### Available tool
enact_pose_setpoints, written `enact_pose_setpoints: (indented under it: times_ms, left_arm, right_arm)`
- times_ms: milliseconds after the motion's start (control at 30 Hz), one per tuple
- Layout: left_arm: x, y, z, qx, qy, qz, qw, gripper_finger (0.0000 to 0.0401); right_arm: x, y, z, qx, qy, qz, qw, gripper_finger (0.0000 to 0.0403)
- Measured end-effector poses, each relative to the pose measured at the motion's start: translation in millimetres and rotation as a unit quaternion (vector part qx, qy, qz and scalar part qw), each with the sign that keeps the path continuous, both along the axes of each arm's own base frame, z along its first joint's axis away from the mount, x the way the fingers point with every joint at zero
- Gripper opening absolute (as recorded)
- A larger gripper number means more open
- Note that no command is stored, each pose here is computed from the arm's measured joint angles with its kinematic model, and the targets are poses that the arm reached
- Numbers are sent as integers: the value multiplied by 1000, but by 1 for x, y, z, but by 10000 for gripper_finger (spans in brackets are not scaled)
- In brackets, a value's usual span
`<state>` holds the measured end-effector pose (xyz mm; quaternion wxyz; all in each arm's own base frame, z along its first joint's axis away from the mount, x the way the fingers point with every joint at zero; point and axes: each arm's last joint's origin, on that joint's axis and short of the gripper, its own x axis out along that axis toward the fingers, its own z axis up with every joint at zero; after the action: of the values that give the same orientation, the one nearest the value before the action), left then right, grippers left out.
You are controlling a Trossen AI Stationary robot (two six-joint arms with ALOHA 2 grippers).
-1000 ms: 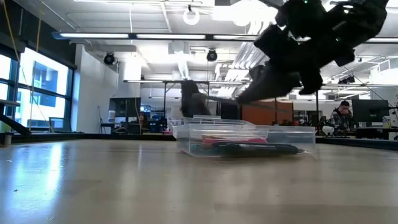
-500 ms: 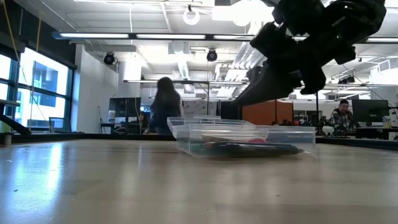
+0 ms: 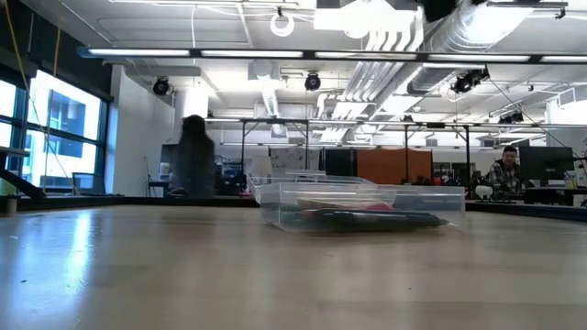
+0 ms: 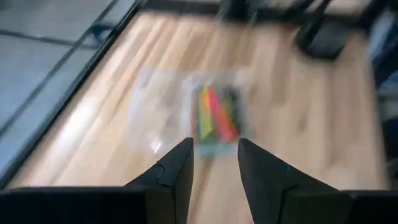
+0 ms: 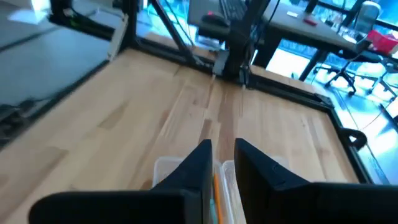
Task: Pick & place school supplies into a supply box
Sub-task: Return to Home Position
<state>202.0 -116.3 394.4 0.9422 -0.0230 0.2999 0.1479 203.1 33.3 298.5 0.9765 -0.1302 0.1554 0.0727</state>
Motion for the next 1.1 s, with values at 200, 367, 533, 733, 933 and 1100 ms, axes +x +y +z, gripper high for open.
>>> enact_pose_setpoints:
  times_ms: [200, 367, 533, 733, 933, 1100]
  left_arm:
    - [-37, 18, -24, 13, -5, 2, 1000, 156]
    - [-50, 24, -67, -28, -59, -96, 993, 156]
    - [-54, 34, -101, -41, -223, -205, 952, 156]
    - [-60, 54, -137, -13, -289, -294, 911, 156]
    - [-82, 85, -141, 3, -269, -246, 931, 156]
    - [-121, 99, -135, 14, -319, -243, 916, 156]
  right_arm:
    - [-66, -8, -3, 21, -27, 8, 999, 31]
    - [-101, -13, -35, 52, -89, 25, 994, 16]
    - [-121, -14, -54, 61, -166, 75, 981, 8]
    - [-130, -16, -66, 59, -207, 76, 974, 7]
    - [-129, -16, -67, 56, -207, 72, 974, 4]
    - [-129, -16, -68, 68, -200, 74, 975, 4]
